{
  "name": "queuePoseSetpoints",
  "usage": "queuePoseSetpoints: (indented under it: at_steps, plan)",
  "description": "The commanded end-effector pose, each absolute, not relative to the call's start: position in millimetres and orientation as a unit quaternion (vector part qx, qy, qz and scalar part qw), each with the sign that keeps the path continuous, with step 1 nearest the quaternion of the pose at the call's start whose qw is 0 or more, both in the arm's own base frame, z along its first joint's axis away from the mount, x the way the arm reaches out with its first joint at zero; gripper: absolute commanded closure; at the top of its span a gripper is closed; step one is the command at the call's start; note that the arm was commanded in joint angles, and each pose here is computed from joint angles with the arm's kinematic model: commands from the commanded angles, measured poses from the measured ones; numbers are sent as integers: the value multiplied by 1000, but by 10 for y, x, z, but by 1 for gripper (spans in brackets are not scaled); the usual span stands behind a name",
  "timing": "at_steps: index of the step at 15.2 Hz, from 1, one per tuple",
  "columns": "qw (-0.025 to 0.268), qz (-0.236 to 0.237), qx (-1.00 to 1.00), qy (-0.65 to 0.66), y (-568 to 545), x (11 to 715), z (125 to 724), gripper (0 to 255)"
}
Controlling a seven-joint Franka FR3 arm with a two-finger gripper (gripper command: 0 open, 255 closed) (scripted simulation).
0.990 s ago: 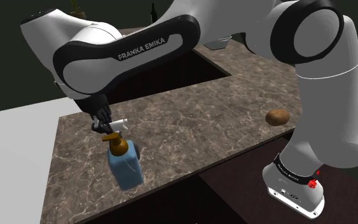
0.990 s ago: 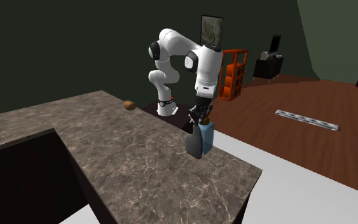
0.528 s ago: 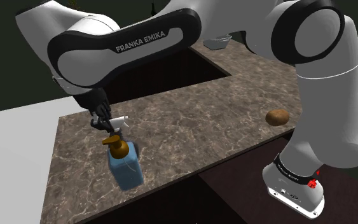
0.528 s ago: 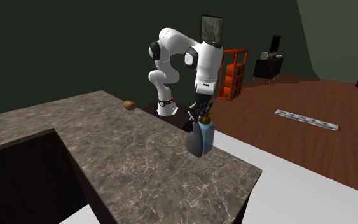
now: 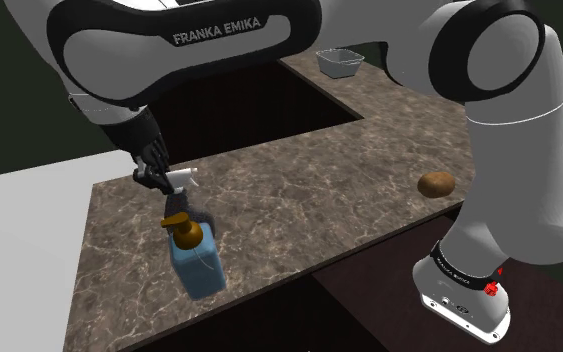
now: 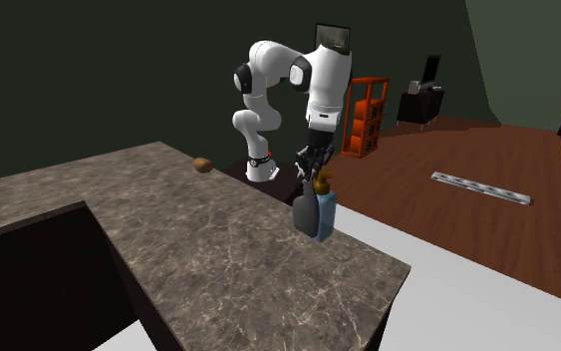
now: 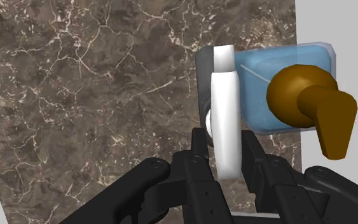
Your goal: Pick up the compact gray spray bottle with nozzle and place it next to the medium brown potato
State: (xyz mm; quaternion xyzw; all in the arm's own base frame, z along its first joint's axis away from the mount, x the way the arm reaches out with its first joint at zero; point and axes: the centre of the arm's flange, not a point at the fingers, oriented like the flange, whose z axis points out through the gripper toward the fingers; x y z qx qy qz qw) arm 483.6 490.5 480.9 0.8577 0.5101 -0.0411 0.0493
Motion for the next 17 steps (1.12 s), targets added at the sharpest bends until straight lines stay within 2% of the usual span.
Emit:
queuePoseSetpoints:
  at_steps: [1, 17]
  plan:
    - [49, -41, 858, 510, 4908, 4837, 4908, 255]
    - [49, -41, 858, 510, 4659, 4769, 5702, 255]
